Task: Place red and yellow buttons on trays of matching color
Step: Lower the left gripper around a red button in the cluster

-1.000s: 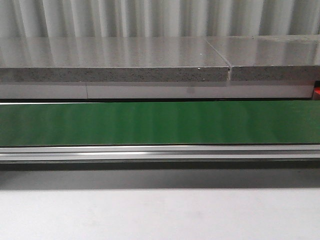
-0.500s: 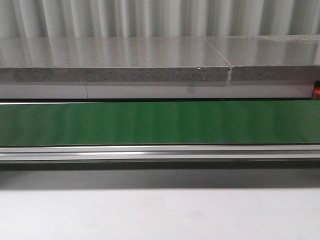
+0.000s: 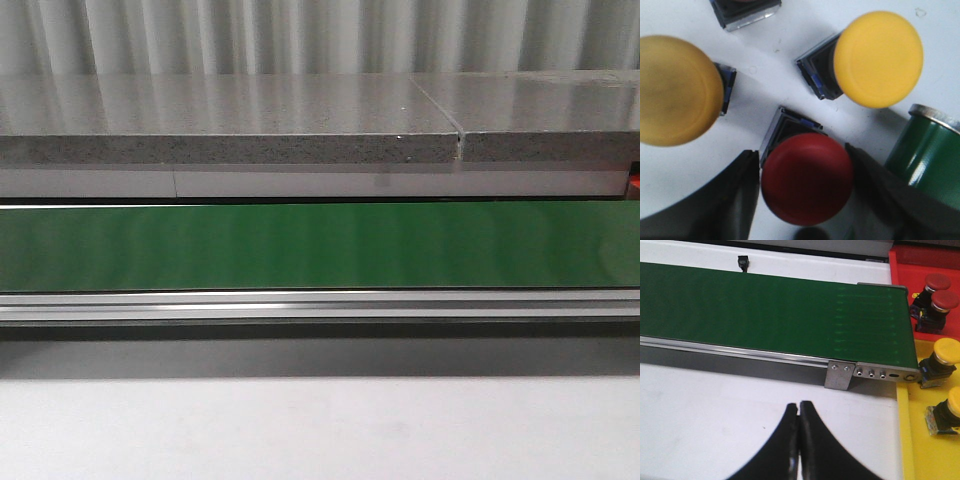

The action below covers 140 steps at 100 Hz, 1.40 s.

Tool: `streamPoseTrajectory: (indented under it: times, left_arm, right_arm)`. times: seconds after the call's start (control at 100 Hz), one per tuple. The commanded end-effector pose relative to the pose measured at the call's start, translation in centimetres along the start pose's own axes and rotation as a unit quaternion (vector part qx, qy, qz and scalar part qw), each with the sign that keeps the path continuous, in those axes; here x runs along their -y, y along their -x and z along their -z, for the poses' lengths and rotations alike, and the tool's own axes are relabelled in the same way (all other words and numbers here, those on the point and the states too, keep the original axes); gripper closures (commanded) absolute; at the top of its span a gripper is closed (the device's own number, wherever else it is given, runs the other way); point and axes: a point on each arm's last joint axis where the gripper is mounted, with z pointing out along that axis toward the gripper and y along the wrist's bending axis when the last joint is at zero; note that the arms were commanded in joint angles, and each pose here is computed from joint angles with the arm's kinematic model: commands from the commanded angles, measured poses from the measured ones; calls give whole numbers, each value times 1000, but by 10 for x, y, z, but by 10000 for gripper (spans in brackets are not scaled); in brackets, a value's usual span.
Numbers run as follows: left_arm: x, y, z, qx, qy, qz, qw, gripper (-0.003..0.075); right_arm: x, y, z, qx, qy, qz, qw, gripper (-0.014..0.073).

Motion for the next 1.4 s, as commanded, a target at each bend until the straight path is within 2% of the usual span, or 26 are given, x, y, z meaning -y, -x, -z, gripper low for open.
streamPoseTrajectory:
  times: [0.0, 0.11, 0.19, 0.48, 0.86, 0.98, 1.23, 1.39]
  left_arm:
    - [8, 11, 27, 56, -16, 0, 998, 459]
    - [8, 11, 27, 56, -15, -13, 998, 545]
    - [8, 11, 28, 57, -15, -22, 998, 566]
    - [14, 0, 71, 89, -15, -45, 995, 566]
    - [19, -49, 128, 138, -19, -78, 987, 566]
    - [31, -57, 142, 157, -28, -99, 982, 566]
    - [61, -69, 136, 134, -33, -165, 977, 566]
    - [68, -70, 130, 127, -28, -183, 974, 566]
  right_arm:
    - [0, 12, 4, 39, 0, 2, 999, 661]
    - [0, 12, 4, 39, 0, 2, 999, 661]
    - [0, 12, 4, 39, 0, 2, 999, 661]
    - [0, 12, 4, 39, 0, 2, 999, 661]
    - [0, 12, 4, 39, 0, 2, 999, 661]
    - [0, 12, 4, 39, 0, 2, 999, 661]
    - [0, 12, 4, 39, 0, 2, 999, 661]
    - [0, 12, 4, 39, 0, 2, 999, 661]
